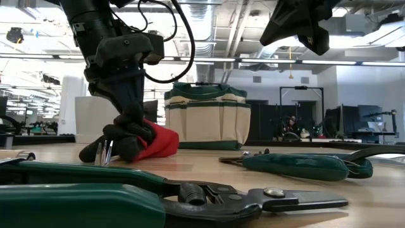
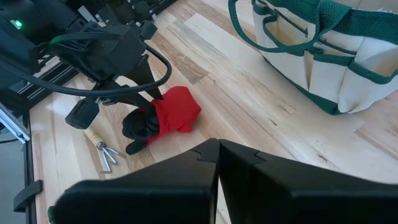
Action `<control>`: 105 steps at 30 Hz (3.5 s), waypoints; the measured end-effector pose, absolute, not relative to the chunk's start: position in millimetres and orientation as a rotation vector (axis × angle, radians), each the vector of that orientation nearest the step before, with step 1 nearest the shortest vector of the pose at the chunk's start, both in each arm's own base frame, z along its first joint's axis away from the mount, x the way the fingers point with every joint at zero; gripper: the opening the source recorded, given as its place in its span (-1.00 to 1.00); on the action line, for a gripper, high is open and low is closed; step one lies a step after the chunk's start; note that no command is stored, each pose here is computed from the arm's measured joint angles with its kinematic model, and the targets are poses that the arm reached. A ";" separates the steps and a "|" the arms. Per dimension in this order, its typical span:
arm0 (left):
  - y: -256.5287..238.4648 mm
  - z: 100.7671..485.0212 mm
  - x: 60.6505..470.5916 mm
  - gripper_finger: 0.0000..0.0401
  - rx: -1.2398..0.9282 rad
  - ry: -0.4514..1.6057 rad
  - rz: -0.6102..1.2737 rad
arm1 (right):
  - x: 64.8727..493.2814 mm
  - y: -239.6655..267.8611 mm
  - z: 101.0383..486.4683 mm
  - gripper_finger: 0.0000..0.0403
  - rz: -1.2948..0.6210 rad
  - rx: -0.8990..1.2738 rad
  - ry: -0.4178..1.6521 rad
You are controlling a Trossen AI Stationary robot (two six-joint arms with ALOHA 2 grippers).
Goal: Pick & Place Garden tools in Gardening bag
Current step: Put the gloves into the gardening bag
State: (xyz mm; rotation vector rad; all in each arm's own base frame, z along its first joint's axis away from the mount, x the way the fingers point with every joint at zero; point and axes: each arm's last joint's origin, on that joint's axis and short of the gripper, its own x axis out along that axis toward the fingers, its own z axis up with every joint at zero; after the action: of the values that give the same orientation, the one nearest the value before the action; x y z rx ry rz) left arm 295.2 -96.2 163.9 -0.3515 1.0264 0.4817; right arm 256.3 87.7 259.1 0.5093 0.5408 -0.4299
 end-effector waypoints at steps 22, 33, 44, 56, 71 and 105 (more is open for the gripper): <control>-95.2 198.2 285.2 -0.98 -0.372 0.950 0.391 | 256.2 87.5 258.9 -0.99 -0.431 0.507 0.542; -77.8 275.1 249.6 -0.98 -0.379 0.651 0.364 | 256.2 87.5 258.9 -0.99 -0.431 0.507 0.543; -61.8 325.8 215.2 -0.98 -0.347 0.392 0.368 | 256.1 86.7 258.6 -0.99 -0.440 0.503 0.543; -26.9 339.5 219.7 -0.98 -0.074 0.349 0.388 | 256.0 85.4 259.0 -0.99 -0.476 0.486 0.517; 41.0 366.4 242.0 -0.98 0.112 0.380 0.317 | 257.6 85.4 261.3 -0.99 -0.488 0.495 0.478; 118.6 304.4 340.9 -0.98 0.618 0.683 0.346 | 214.4 34.5 316.9 -0.99 -0.516 0.378 0.342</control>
State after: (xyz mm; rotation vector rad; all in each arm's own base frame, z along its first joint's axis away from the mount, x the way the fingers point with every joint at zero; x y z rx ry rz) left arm 340.9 118.6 304.4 0.6177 0.6827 0.3462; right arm 214.4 34.5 316.9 0.3778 0.3424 -0.5165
